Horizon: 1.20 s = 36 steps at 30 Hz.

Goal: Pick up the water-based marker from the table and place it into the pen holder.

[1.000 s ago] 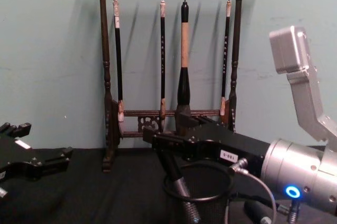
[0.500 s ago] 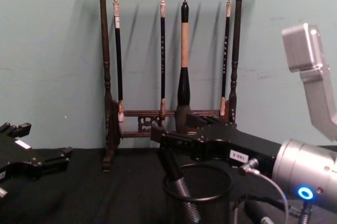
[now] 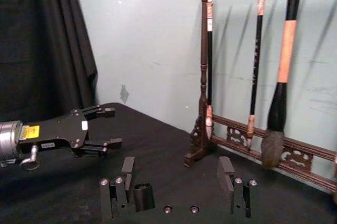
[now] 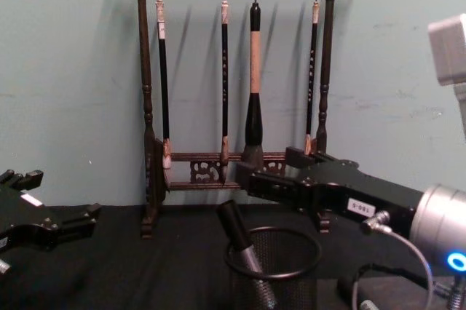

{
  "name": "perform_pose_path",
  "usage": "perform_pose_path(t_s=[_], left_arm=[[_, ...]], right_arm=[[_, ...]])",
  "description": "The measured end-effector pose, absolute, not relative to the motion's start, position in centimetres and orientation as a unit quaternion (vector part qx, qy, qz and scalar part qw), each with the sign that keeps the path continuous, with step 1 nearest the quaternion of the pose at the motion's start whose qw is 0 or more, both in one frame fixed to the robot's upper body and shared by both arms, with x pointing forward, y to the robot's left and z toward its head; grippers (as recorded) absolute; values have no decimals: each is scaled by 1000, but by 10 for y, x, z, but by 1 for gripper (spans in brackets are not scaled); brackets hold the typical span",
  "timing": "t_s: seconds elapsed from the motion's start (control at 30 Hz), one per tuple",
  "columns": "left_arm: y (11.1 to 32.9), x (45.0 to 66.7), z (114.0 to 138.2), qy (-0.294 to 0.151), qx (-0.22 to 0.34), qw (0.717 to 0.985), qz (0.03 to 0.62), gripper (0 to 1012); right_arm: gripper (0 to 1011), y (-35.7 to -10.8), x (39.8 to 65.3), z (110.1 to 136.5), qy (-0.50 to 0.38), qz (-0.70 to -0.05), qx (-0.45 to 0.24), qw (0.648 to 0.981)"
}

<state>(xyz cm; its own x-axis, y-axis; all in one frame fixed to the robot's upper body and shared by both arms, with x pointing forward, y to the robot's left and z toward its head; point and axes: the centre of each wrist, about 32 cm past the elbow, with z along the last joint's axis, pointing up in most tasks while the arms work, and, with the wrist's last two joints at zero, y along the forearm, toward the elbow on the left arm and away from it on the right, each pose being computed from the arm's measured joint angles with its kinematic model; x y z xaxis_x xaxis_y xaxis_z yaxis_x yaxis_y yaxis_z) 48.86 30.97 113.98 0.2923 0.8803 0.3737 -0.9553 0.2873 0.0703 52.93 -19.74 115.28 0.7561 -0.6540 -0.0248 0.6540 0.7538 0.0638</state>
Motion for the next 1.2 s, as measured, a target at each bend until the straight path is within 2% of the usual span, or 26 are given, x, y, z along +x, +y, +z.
perform_pose_path(t_s=[0.3, 0.47, 0.9, 1.2], left_arm=[[310, 489, 1140, -132, 141, 791, 580, 1009], [310, 489, 1140, -132, 141, 791, 580, 1009], [310, 489, 1140, -132, 141, 791, 580, 1009], [310, 489, 1140, -132, 141, 791, 580, 1009]], right_arm=[[1002, -207, 515, 1160, -4, -377, 30, 926], [1002, -212, 502, 1163, -11, -422, 14, 906], [1002, -217, 481, 1165, -6, -490, -15, 872], [1002, -220, 478, 1163, 10, -513, -30, 858]])
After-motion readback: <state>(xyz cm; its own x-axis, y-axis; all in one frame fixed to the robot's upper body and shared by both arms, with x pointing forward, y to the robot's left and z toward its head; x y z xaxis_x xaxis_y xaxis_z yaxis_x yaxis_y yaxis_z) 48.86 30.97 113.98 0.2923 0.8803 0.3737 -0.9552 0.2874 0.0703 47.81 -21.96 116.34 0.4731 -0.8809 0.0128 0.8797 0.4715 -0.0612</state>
